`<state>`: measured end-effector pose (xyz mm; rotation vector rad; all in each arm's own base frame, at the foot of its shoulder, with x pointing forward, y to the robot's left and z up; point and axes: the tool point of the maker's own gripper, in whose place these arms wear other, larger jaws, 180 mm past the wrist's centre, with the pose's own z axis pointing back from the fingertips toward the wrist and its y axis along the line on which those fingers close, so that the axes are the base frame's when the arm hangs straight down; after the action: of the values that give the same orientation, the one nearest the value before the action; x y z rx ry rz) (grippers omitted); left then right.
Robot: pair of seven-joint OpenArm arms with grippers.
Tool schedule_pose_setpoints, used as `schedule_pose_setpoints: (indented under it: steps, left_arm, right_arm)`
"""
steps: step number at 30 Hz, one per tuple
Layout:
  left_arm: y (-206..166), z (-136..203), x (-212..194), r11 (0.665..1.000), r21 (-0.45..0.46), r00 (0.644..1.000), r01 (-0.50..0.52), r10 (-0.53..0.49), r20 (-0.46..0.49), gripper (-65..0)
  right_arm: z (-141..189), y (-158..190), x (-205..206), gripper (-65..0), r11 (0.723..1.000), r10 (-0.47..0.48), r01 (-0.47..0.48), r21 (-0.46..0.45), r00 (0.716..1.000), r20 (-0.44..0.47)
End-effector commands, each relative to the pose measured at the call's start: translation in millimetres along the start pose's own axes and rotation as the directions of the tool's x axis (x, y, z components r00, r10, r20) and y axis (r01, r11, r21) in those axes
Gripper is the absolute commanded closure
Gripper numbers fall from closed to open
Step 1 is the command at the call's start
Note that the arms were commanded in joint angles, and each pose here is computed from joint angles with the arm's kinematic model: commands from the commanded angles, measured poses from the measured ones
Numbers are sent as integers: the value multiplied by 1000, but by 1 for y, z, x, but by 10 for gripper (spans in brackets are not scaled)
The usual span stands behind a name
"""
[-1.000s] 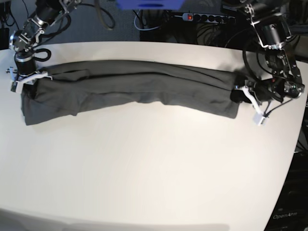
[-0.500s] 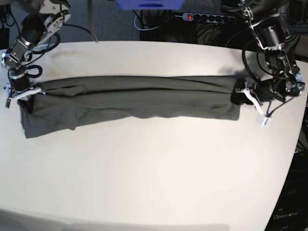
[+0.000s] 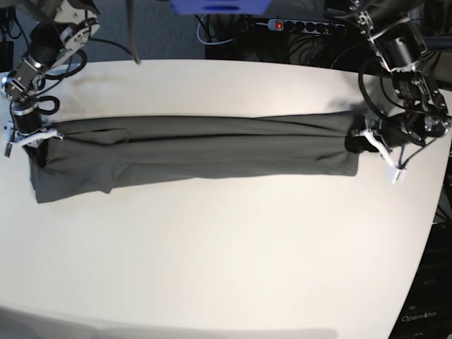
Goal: Fold the T-shirt properly
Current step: 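Open the left gripper and lift it off the strip's end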
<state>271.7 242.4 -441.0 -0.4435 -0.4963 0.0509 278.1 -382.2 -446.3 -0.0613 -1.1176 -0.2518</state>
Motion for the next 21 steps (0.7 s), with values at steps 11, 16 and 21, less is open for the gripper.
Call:
schedule_pose_setpoints:
  steps: [11,16,21]
  left_arm:
    - [11,0,-8,997,80,995,11,-3,-102,-22]
    - [-9,-13,5,999,36,997,10,-7,-72,-22]
    - [-33,-24,15,1000,-16,997,15,-16,-76,-22]
  right_arm:
    - [11,-12,-34,-3,998,54,-59,-32,987,-154]
    - [10,-5,-39,-3,999,44,-49,-24,987,-158]
    - [10,-3,-41,-3,999,42,-46,-22,986,-161]
